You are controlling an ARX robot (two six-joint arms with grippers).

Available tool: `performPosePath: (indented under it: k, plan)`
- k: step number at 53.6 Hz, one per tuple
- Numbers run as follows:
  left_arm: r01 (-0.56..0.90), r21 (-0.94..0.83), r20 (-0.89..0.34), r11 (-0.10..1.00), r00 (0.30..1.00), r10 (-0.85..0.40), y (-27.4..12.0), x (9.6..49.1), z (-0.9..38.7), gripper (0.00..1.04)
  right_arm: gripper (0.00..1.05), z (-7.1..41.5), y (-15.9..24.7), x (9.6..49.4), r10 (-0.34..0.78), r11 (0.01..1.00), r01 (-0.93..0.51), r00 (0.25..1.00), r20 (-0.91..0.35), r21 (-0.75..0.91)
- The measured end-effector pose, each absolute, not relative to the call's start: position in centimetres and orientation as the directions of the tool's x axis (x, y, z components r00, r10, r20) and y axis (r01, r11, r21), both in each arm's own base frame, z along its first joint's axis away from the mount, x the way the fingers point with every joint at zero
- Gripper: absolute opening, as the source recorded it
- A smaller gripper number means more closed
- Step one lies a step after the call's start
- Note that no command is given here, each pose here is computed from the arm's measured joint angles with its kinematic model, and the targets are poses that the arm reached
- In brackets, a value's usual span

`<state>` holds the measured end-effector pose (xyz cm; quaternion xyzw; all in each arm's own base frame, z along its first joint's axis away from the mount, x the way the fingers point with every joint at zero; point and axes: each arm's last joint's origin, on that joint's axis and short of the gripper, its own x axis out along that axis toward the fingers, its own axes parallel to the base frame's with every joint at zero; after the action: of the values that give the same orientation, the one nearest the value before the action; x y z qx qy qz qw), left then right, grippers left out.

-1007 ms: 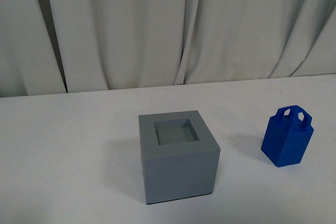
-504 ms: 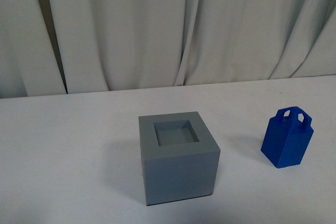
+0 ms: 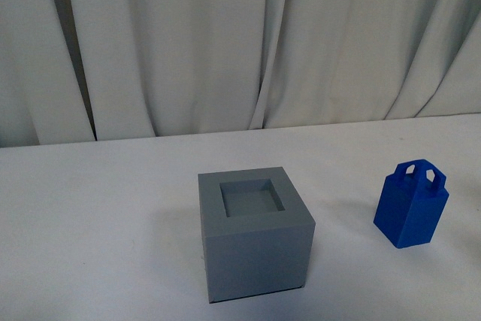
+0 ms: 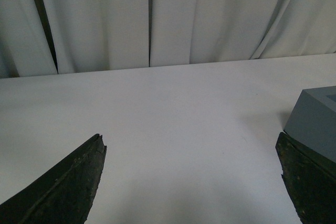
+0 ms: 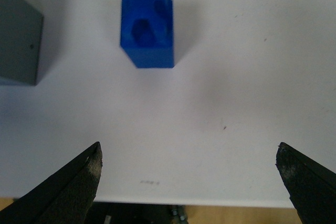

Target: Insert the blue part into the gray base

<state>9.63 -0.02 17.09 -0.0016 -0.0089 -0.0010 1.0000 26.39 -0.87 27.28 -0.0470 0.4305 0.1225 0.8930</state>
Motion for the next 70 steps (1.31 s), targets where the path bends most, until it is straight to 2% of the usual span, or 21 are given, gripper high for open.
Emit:
performPosePath:
  k: [12, 22, 28, 36, 46, 57, 70]
  plan:
    - [0.002, -0.003, 0.018, 1.000, 1.000, -0.002, 0.0, 9.6, 17.1, 0.99, 0.97, 27.9, 0.0, 29.3, 0.194, 0.948, -0.317, 0.571, -0.797, 0.003]
    - [0.002, -0.003, 0.018, 1.000, 1.000, -0.002, 0.0, 9.6, 17.1, 0.99, 0.97, 28.4, 0.4, 30.8, 0.237, 0.875, -0.479, 0.558, -0.795, -0.075]
    - [0.002, -0.003, 0.018, 1.000, 1.000, -0.002, 0.0, 9.6, 17.1, 0.99, 0.97, 28.9, 0.4, 31.4, 0.313, 0.757, -0.643, 0.510, -0.801, -0.114]
    - [0.002, -0.003, 0.018, 1.000, 1.000, -0.002, 0.0, 9.6, 17.1, 0.99, 0.97, 29.2, 0.7, 32.4, 0.320, 0.566, -0.806, 0.408, -0.855, -0.172]
    - [0.002, -0.003, 0.018, 1.000, 1.000, -0.002, 0.0, 9.6, 17.1, 0.99, 0.97, 29.4, 1.0, 34.5, 0.251, 0.394, -0.890, 0.345, -0.904, -0.230]
    - [0.002, -0.003, 0.018, 1.000, 1.000, -0.002, 0.0, 9.6, 17.1, 0.99, 0.97, 29.6, 2.3, 36.9, 0.185, 0.220, -0.956, 0.238, -0.954, -0.196]
    - [0.002, -0.003, 0.018, 1.000, 1.000, -0.002, 0.0, 9.6, 17.1, 0.99, 0.97, 29.3, 4.2, 39.7, 0.112, 0.125, -0.977, 0.190, -0.976, -0.176]
